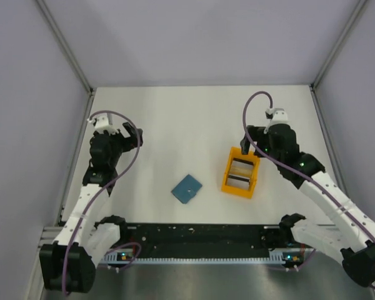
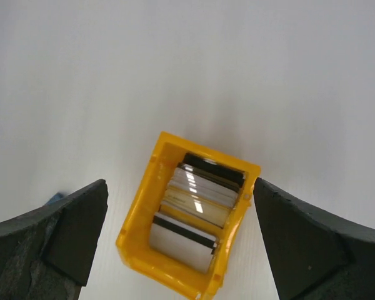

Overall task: Put the credit cards into the card holder
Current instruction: Move the storage box to the center of the board.

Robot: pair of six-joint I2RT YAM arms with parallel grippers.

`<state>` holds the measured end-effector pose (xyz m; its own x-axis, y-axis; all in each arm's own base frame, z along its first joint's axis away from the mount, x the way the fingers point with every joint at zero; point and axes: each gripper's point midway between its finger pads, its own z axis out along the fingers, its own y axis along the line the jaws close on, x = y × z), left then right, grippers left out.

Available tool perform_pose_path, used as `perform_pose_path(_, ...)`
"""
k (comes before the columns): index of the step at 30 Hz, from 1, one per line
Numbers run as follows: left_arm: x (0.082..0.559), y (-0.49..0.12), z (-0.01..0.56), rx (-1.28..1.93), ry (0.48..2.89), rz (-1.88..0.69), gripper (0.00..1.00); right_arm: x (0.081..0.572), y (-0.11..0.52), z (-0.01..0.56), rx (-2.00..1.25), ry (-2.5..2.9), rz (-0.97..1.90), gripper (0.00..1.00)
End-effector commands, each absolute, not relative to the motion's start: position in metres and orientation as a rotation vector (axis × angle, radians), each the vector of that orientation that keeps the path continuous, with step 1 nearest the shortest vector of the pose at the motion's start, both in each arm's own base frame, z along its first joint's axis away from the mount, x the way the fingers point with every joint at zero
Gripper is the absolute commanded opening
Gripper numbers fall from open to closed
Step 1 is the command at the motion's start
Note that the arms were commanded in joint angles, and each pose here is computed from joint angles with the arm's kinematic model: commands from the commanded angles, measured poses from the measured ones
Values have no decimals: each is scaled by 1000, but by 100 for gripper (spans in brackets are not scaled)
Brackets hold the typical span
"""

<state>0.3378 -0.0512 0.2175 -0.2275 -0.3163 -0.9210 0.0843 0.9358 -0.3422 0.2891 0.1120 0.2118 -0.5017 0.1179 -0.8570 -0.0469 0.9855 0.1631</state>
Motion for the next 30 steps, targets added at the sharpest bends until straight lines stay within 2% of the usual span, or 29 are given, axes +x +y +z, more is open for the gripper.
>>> perform_pose_path(1, 350, -20, 206, -460, 1782, -276, 98, 258, 163, 208, -145, 2139, 529, 99)
perform_pose_path(3, 353, -41, 190, -324, 1906, -338, 98, 235, 188, 196, -290, 2185, 598, 99)
perform_pose_path(6, 355, -54, 176, -310, 2050, -395, 99, 201, 219, 180, -502, 2230, 616, 99)
perform_pose_path(11, 353, -82, 208, -116, 1934, -547, 98, 156, 245, 156, -619, 2331, 755, 99)
perform_pose_path(16, 342, -93, 199, -66, 1952, -608, 98, 124, 238, 115, -610, 2471, 761, 99)
perform_pose_path(21, 341, -111, 188, -24, 1981, -680, 98, 128, 229, 90, -547, 2513, 678, 99)
perform_pose_path(25, 338, -130, 172, 37, 2053, -631, 96, 143, 227, 76, -522, 2533, 594, 99)
perform_pose_path(30, 333, -154, 166, 102, 2068, -624, 98, 168, 225, 69, -462, 2530, 574, 99)
